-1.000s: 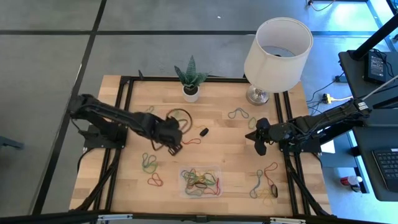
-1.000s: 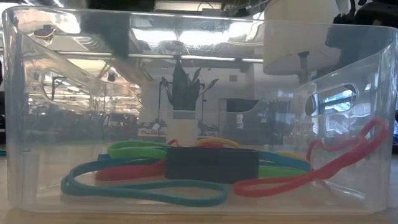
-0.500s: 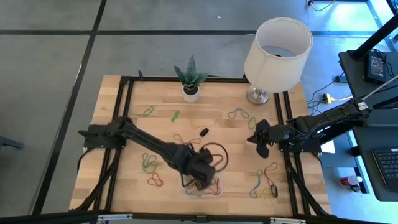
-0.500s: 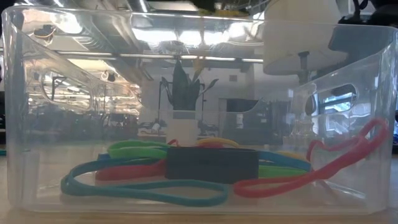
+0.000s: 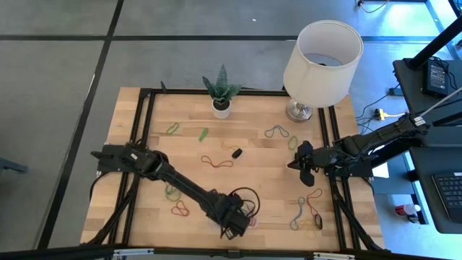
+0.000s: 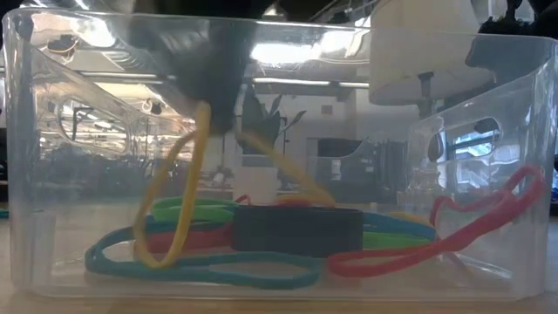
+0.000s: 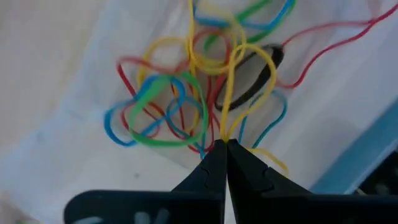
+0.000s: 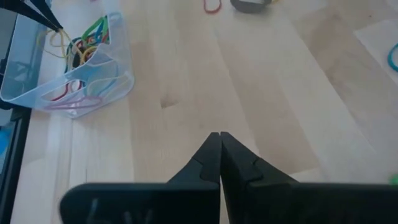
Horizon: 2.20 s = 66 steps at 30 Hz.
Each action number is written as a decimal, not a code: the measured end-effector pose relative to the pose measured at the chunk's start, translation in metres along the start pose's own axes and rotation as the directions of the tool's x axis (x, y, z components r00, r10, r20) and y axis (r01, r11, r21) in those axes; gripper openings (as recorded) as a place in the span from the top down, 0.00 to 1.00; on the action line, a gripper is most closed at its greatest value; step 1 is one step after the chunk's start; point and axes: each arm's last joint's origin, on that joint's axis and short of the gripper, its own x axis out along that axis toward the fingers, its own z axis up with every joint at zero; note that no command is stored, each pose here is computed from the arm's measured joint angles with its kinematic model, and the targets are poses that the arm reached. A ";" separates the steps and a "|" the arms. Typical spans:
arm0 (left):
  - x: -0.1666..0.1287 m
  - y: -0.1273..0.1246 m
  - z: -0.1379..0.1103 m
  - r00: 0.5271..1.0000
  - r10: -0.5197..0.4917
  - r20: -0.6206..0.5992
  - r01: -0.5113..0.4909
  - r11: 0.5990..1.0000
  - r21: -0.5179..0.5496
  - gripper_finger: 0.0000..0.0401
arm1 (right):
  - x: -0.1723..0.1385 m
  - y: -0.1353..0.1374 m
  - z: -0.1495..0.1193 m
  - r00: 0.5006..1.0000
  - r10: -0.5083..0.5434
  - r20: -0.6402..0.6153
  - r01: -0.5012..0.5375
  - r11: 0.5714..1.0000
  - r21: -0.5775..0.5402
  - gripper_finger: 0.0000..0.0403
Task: Pick and place rubber bands into bin
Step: Put the yellow rubber band into the transparent bin, then put the blue rubber band into the transparent bin
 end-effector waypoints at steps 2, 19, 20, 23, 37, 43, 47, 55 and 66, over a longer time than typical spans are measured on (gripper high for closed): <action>0.008 -0.003 -0.003 1.000 0.006 -0.020 -0.006 1.000 -0.025 1.00 | 0.000 0.001 0.000 1.000 0.004 -0.002 -0.004 1.000 -0.002 0.99; -0.006 0.009 -0.009 0.994 0.102 -0.032 -0.105 0.986 -0.132 0.68 | -0.001 0.003 -0.002 1.000 0.017 -0.008 -0.017 1.000 -0.015 0.99; -0.009 0.011 -0.009 0.994 0.107 -0.034 -0.111 0.985 -0.132 0.67 | -0.001 0.003 -0.002 1.000 0.016 -0.008 -0.017 1.000 -0.016 0.99; -0.019 0.016 -0.007 0.993 0.114 -0.019 -0.115 0.983 -0.143 0.66 | 0.000 0.003 -0.002 1.000 0.015 -0.009 -0.015 1.000 -0.016 0.99; -0.050 0.047 -0.037 0.929 0.335 0.159 -0.288 0.922 -0.260 0.98 | 0.000 0.003 -0.002 1.000 0.011 -0.013 -0.011 1.000 -0.010 0.99; -0.035 0.054 -0.065 0.928 0.365 0.078 -0.339 0.911 -0.234 1.00 | 0.002 0.003 -0.002 1.000 0.008 -0.017 -0.007 1.000 0.018 0.99; -0.032 0.063 -0.082 0.936 0.339 0.094 -0.309 0.920 -0.242 1.00 | 0.002 0.004 -0.001 1.000 0.015 -0.006 -0.015 1.000 0.022 0.99; -0.039 0.108 -0.115 0.965 0.241 0.108 -0.200 0.934 -0.297 1.00 | 0.003 0.006 0.003 0.999 0.009 0.045 -0.012 0.998 0.065 0.99; -0.025 0.186 -0.135 0.972 0.226 0.068 -0.168 0.865 -0.472 1.00 | 0.003 0.006 0.007 0.992 -0.030 0.124 0.000 0.973 0.232 0.99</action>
